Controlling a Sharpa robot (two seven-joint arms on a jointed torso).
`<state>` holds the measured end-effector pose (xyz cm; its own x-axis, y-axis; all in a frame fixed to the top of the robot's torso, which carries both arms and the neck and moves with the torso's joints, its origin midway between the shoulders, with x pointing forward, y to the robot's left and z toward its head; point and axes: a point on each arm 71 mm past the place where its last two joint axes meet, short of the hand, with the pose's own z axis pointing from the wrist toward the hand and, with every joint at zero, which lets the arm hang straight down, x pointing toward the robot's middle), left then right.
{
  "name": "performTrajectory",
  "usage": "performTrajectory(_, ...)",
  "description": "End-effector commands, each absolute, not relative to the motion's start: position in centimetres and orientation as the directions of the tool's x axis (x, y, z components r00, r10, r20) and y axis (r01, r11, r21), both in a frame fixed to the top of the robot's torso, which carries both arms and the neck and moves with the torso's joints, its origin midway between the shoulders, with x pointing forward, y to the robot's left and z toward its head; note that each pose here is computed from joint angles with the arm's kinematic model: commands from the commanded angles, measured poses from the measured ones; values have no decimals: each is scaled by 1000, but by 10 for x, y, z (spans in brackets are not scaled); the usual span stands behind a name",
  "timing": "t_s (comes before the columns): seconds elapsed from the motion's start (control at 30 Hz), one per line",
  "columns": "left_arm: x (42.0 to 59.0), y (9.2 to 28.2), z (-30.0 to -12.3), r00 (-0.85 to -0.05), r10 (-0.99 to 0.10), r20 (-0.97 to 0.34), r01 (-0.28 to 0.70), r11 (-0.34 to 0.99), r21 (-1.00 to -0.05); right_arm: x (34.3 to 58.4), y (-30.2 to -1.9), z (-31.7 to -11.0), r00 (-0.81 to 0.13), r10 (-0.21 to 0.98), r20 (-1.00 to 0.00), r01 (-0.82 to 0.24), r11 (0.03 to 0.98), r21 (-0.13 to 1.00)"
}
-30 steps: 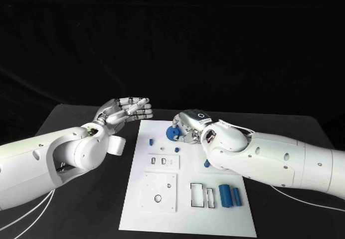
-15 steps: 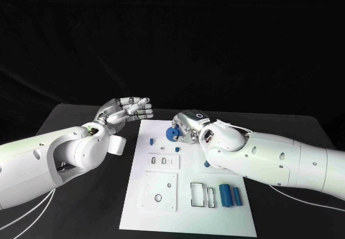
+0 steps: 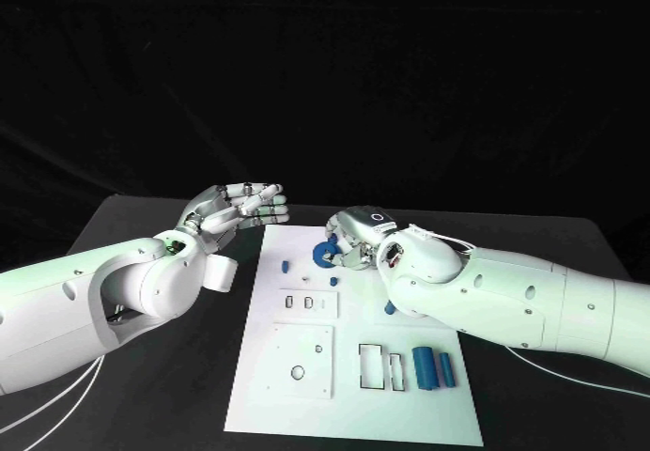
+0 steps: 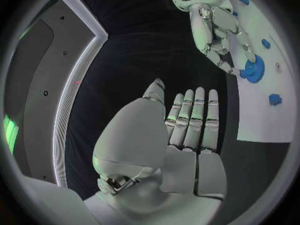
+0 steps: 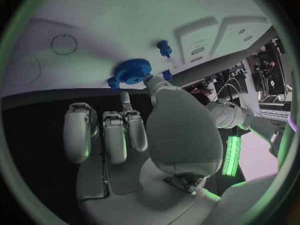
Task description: Assemble the parts on the task board
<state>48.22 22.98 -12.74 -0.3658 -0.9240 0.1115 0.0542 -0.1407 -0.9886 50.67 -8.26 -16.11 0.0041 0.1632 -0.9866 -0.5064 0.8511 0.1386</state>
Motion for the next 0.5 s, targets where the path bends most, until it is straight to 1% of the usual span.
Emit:
performTrajectory(0.03, 482, 228, -126, -383, -916, 119, 55, -151, -987, 506, -83, -164, -36, 164, -986, -500, 851, 160)
performTrajectory(0.33, 482, 228, -126, -382, -917, 118, 54, -150, -987, 509, -88, -168, -90, 170, -981, -475, 859, 193)
performTrajectory(0.5, 482, 228, -126, -380, -917, 118, 54, -149, -987, 510, -91, -169, -98, 172, -980, -466, 863, 198)
